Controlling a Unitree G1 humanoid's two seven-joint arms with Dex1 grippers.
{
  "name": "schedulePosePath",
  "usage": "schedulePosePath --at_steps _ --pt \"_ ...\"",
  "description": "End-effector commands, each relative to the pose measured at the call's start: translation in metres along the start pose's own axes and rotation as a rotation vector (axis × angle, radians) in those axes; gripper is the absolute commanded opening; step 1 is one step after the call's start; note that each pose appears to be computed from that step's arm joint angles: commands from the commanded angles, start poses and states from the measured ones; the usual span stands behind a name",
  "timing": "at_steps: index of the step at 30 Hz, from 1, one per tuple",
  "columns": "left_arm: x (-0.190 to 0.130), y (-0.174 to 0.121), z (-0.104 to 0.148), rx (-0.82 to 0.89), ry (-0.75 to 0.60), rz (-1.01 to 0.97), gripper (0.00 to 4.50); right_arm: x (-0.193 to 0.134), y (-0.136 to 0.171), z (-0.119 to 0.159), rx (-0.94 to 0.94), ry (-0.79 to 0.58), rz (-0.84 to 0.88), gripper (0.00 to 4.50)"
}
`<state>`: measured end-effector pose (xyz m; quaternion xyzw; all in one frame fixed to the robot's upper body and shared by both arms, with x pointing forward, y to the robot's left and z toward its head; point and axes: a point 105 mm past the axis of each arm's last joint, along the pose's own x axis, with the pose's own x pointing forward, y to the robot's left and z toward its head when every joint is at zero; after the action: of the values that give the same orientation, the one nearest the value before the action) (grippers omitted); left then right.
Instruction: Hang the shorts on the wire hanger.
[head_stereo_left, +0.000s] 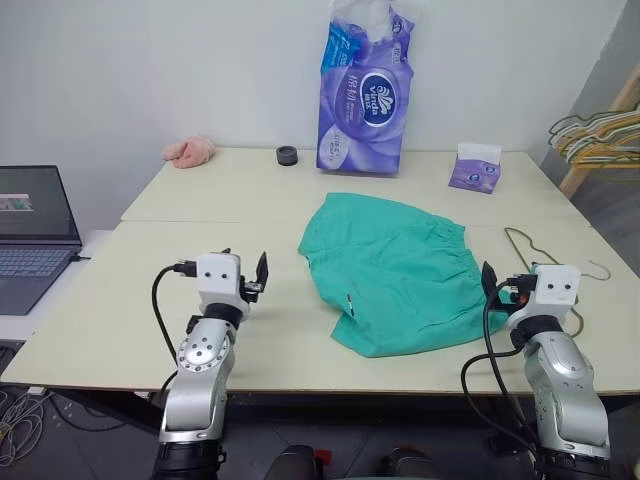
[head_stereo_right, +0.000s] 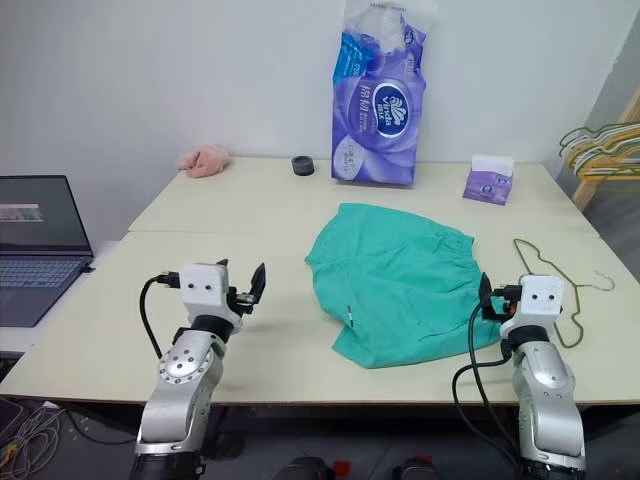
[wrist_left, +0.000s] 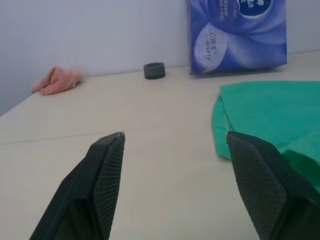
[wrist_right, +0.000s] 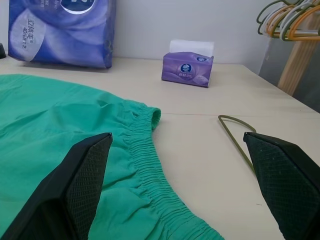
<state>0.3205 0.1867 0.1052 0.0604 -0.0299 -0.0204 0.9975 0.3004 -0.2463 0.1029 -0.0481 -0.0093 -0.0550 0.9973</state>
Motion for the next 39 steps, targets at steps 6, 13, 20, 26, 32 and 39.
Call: schedulePosePath --at_steps 6,13,20,26,32,39 --pt "0.004 -0.008 0.017 0.012 -0.066 -0.054 3.44 -0.001 0.000 0.023 -0.012 -0.075 -0.007 4.49" --pt "0.003 -0.012 0.013 -0.018 -0.047 -0.104 3.44 -0.002 0.001 0.028 -0.009 -0.082 0.000 4.49" --pt "-0.008 -0.025 0.021 -0.035 -0.100 -0.269 4.27 -0.002 0.003 0.030 -0.017 -0.088 0.017 4.50" --pt "-0.024 -0.053 0.023 0.026 -0.111 -0.534 4.48 -0.003 0.012 0.031 -0.035 -0.072 0.088 4.50" --pt "-0.050 -0.079 0.010 0.289 -0.040 -0.988 4.48 -0.024 0.053 0.033 -0.037 -0.017 0.439 4.50" --pt "-0.039 -0.096 0.004 0.460 -0.025 -1.178 4.48 -0.088 0.088 0.018 -0.168 0.205 0.937 4.50"
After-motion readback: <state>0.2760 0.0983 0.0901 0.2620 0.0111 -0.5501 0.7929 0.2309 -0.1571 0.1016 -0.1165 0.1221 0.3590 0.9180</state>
